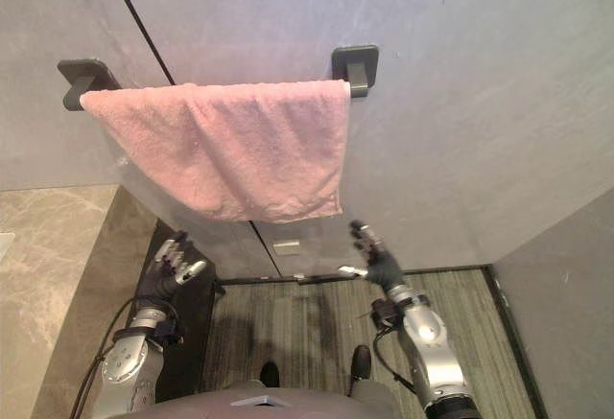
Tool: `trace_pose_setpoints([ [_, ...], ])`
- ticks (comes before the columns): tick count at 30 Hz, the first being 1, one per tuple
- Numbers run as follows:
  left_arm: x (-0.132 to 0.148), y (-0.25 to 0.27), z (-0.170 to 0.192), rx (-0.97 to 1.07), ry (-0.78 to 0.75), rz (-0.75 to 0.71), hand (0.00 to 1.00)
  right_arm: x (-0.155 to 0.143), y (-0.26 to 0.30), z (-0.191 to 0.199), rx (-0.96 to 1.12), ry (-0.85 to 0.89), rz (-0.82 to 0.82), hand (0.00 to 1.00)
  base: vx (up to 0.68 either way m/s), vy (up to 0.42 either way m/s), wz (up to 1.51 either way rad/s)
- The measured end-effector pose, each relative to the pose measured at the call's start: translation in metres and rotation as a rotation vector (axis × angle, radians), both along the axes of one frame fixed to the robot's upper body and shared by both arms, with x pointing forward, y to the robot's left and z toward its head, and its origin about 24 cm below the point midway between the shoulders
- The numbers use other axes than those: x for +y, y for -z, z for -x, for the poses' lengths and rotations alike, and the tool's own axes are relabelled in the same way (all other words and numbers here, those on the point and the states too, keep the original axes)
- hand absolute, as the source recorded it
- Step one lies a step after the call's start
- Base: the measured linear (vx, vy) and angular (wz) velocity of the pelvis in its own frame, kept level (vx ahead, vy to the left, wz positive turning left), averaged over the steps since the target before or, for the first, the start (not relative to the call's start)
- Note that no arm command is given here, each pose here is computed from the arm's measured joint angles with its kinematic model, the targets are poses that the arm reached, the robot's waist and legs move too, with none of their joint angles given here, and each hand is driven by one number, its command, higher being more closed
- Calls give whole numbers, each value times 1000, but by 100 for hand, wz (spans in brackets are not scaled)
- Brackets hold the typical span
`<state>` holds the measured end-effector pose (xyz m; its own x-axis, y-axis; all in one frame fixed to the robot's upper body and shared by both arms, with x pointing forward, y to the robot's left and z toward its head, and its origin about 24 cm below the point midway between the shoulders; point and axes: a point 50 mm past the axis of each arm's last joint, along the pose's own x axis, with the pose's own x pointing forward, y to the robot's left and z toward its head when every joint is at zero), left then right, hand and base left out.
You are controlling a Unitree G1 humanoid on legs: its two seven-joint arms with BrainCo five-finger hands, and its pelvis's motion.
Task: Organize washtable
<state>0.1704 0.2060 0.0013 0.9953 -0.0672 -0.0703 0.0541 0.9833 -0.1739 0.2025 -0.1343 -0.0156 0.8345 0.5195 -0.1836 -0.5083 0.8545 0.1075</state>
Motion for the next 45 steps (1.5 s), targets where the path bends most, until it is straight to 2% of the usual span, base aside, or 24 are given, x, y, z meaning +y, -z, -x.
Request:
trace_pose_setpoints([
  [2,-5,-8,-4,-46,108,59,0,24,-8,6,-16,-206,-32,0,42,9,-2],
  [4,-4,-16,-6,-85,140,122,0,39,-25,5,-60,-310,-108,0,17,4,0],
  [11,-5,-39,-24,-224,181,349,0,57,-67,-24,-141,-370,-351,0,-4,-1,1],
  [16,-13,-51,-39,-284,211,395,0,68,-80,-35,-175,-401,-368,0,0,0,0],
  [25,-45,-68,-76,-331,313,500,0,76,-88,-78,-190,-283,-315,0,0,0,0],
  [33,-53,-72,-118,-299,231,551,0,71,-107,-120,-218,-121,-298,0,-13,-2,0],
  [38,-46,-83,-133,-318,162,545,0,55,-130,-141,-271,1,-325,0,-21,-9,0],
  [41,-23,-78,-137,-311,39,546,0,36,-136,-149,-286,96,-344,0,0,0,0],
  [45,-2,-77,-139,-325,-61,550,0,27,-141,-152,-305,133,-368,0,-18,-1,0],
])
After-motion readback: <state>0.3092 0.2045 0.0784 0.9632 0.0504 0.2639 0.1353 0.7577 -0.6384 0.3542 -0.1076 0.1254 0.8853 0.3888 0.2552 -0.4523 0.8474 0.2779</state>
